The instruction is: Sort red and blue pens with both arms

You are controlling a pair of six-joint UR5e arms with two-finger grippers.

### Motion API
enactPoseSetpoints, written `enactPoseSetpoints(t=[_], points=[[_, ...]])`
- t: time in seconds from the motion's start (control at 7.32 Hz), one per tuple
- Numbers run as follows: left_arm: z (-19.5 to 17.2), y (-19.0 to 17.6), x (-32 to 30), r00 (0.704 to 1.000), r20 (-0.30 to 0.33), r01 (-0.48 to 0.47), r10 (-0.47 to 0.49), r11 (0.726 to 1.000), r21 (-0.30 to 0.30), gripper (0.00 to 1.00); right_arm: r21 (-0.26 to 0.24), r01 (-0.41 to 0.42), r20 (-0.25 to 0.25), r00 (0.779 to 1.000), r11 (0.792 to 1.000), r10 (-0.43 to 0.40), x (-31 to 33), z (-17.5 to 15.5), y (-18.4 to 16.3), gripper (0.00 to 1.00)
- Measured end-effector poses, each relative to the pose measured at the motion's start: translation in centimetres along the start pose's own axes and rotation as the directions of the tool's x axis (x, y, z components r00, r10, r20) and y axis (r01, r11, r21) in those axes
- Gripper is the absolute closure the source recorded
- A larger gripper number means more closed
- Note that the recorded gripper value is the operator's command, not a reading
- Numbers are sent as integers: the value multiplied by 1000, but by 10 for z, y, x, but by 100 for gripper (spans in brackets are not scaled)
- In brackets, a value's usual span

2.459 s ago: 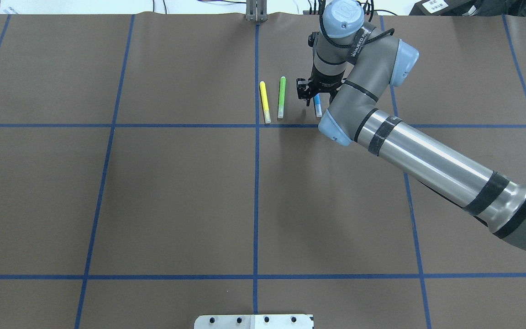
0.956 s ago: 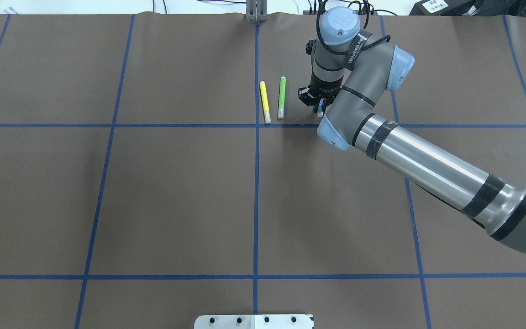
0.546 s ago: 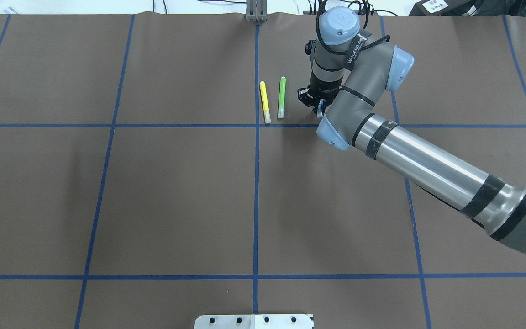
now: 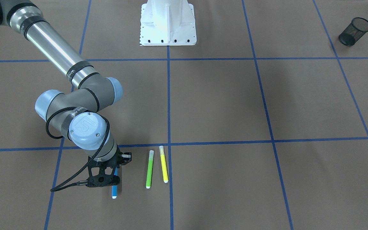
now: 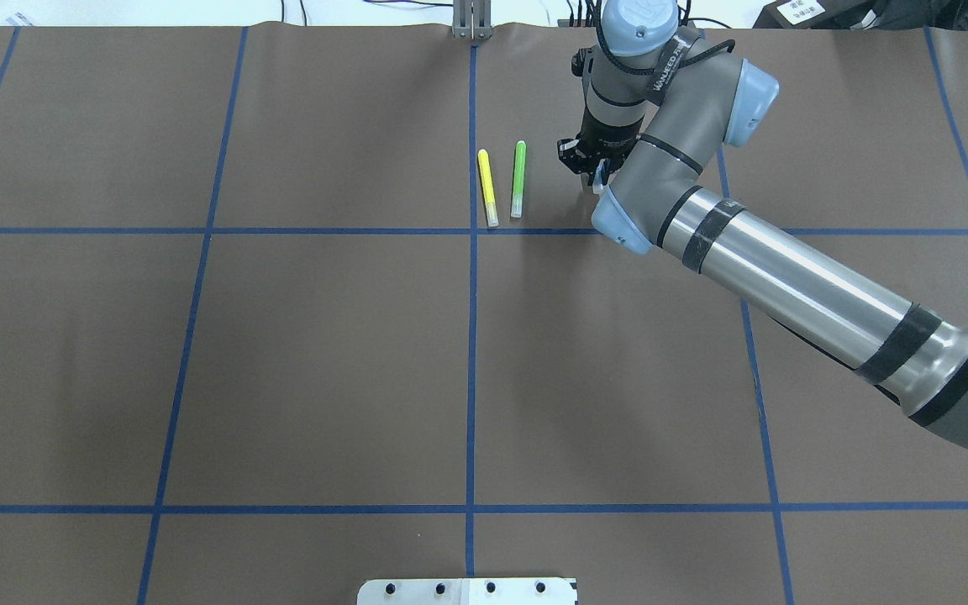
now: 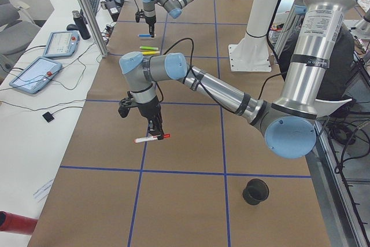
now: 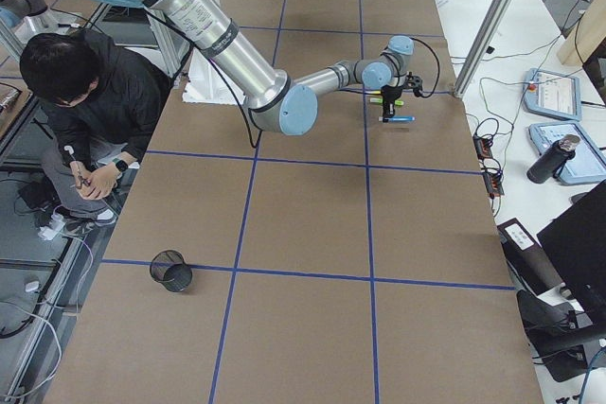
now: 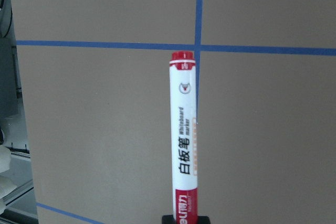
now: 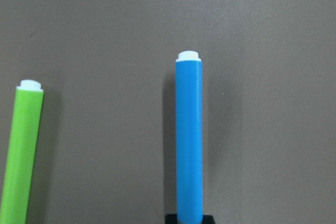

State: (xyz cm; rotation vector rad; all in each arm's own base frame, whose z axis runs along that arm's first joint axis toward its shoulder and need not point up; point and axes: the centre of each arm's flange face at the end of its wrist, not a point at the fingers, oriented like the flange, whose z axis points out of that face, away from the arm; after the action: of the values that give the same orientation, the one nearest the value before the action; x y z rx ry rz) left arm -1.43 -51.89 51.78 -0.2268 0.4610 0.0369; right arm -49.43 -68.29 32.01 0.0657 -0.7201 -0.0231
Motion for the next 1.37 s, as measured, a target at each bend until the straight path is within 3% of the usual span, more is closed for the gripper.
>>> enactPoseSetpoints(t=[0.27, 0.41, 0.82, 1.09, 1.37], points=[[19, 27, -40, 1000, -8, 26, -26, 999, -26, 100, 21, -12, -9, 1000, 1000, 12, 24, -18, -19, 100], [28, 45, -55, 999, -14, 36, -36, 999, -37, 100, 20, 25, -25, 999, 999, -25, 39, -26, -29, 100], [66, 95, -93, 985, -59, 151, -163, 973, -172, 100, -25, 110, -90, 990, 994, -112, 91, -51, -44, 100], [111, 141, -110, 936, -187, 236, -298, 926, -295, 100, -67, 163, -123, 978, 984, -170, 129, -71, -45, 100], [138, 179, -120, 853, -261, 318, -453, 845, -429, 100, -76, 191, -135, 971, 979, -200, 161, -87, -50, 100]])
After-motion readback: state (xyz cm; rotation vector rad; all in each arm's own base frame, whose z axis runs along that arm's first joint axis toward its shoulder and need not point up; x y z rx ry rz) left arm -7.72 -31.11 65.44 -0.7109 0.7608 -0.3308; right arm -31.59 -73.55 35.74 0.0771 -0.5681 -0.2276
